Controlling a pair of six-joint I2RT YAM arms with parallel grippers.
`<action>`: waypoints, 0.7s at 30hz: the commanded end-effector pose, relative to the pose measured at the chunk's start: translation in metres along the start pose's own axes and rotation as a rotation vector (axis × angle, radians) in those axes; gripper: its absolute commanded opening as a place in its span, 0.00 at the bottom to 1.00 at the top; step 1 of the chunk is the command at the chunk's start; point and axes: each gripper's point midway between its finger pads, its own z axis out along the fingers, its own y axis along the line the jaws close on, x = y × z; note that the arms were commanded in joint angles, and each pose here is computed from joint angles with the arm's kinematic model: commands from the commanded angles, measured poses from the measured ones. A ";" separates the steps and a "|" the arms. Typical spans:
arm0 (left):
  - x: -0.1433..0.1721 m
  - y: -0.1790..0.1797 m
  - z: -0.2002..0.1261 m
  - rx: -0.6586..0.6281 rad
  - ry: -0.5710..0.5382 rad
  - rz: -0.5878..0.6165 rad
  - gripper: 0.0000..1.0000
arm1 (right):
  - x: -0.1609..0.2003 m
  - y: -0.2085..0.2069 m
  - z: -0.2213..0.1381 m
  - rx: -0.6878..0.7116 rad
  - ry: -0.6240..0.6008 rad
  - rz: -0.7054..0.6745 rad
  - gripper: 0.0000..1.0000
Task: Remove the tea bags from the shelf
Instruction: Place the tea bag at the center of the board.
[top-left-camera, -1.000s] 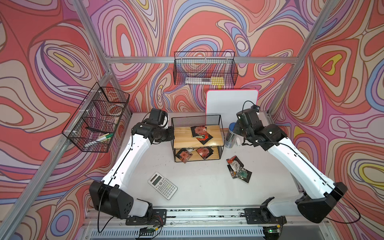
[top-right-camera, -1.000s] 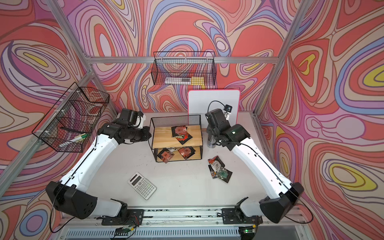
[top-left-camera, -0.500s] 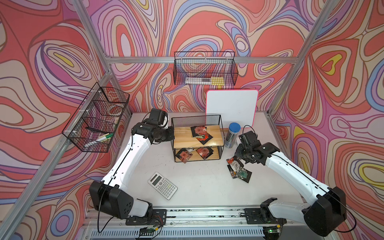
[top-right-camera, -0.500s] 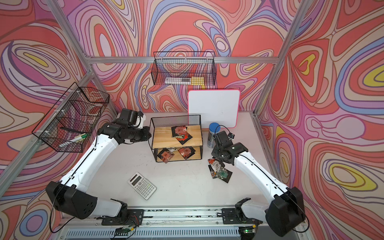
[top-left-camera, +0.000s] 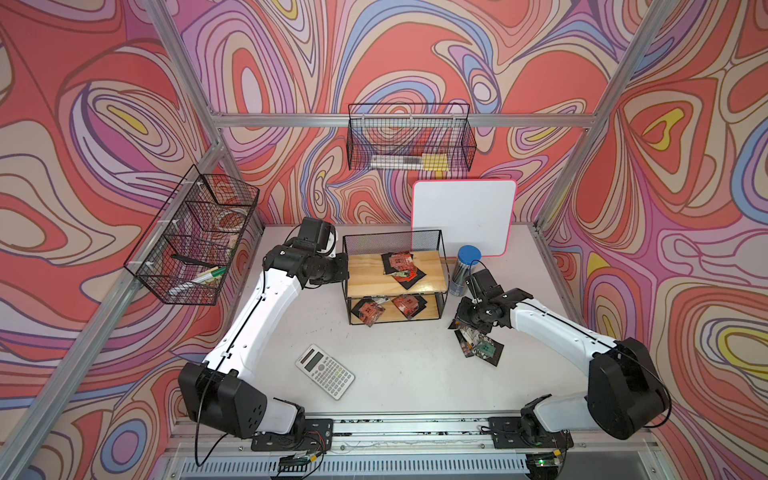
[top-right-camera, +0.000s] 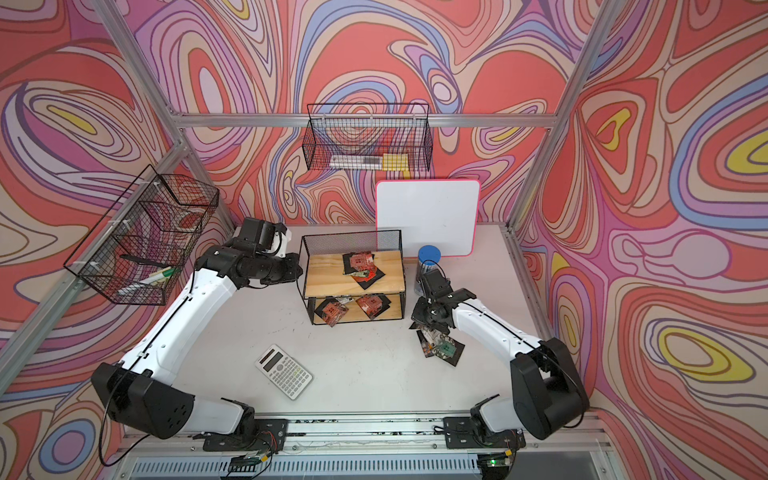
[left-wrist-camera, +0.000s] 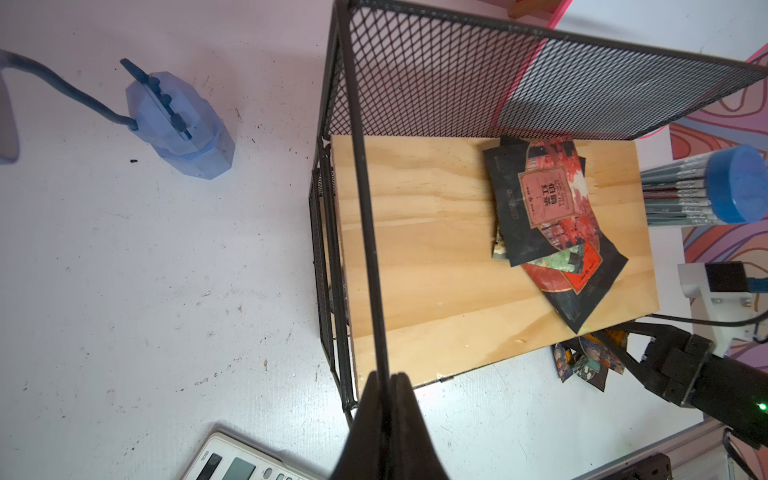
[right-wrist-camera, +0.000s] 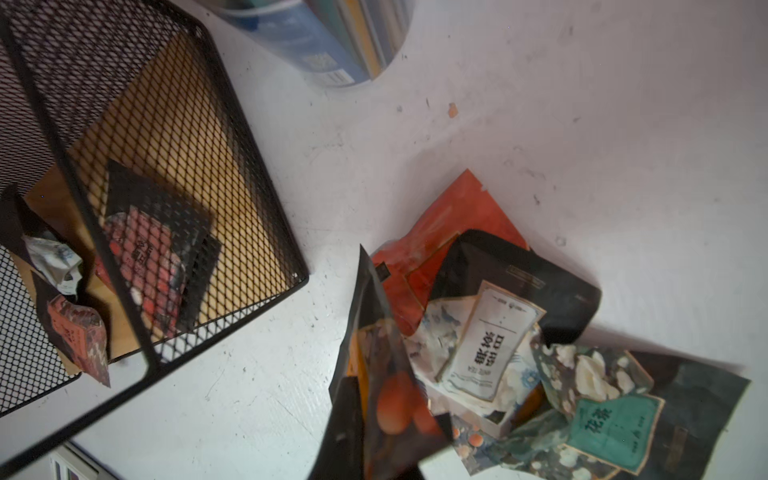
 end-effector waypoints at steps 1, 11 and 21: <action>0.001 0.002 -0.003 -0.011 0.001 0.003 0.00 | 0.004 -0.004 0.011 0.012 0.025 -0.019 0.04; 0.002 0.003 -0.002 -0.015 0.005 0.003 0.00 | 0.018 -0.028 0.016 0.097 0.058 -0.030 0.30; 0.002 0.003 -0.002 -0.013 0.005 -0.001 0.00 | 0.003 -0.025 -0.012 0.104 -0.009 -0.026 0.47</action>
